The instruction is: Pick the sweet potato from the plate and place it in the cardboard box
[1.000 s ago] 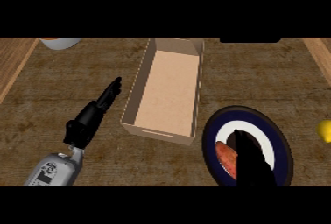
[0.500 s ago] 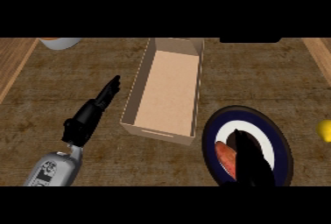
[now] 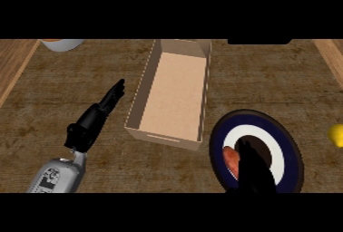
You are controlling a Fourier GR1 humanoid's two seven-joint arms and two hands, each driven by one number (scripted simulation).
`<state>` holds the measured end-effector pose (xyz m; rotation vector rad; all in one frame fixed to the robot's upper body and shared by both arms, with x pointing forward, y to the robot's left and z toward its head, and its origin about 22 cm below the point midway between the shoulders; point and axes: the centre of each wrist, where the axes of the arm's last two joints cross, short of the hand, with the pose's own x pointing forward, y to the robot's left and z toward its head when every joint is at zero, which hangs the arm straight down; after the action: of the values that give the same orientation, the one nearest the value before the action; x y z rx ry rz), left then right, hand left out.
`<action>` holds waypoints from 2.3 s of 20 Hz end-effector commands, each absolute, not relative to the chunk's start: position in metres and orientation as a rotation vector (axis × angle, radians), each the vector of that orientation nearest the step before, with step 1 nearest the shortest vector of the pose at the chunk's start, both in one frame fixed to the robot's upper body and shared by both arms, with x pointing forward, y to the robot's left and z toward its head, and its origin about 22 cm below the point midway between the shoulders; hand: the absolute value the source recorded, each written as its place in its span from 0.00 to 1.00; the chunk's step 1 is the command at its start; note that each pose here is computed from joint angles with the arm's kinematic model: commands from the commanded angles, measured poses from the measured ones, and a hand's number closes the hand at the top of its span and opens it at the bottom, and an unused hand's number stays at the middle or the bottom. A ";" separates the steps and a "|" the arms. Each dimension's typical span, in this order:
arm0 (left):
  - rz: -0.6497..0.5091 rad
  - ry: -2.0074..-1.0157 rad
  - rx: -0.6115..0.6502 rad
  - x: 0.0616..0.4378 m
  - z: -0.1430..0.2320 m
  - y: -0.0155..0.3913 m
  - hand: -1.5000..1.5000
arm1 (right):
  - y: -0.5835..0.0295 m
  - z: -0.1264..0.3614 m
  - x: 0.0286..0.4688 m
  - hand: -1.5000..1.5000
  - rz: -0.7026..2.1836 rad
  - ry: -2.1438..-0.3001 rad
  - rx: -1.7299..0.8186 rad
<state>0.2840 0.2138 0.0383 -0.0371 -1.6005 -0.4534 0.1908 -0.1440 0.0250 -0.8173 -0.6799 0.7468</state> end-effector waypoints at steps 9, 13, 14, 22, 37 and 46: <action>-0.454 -1.587 -0.039 0.274 0.029 0.205 0.50 | -0.150 -0.005 0.182 0.00 0.790 -0.542 -0.870; -0.459 -1.605 -0.028 0.284 0.043 0.197 0.50 | -0.149 -0.020 0.191 0.00 0.777 -0.550 -0.882; -0.450 -1.611 -0.020 0.281 0.030 0.208 0.50 | -0.157 -0.024 0.202 1.00 0.774 -0.553 -0.849; -0.473 -1.612 -0.044 0.287 0.043 0.207 0.50 | -0.156 -0.013 0.211 1.00 1.088 -0.766 -0.814; -0.521 -1.618 -0.123 0.291 0.046 0.184 0.50 | -0.138 0.097 0.218 1.00 2.121 -2.036 -0.129; -0.463 -1.630 -0.051 0.293 0.050 0.207 0.50 | -0.252 0.157 0.287 1.00 1.993 -2.362 0.216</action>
<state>0.2898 0.1965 0.0439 -0.0784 -1.6211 -0.4833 0.2654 -0.2086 0.1279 0.0862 -2.2160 2.0437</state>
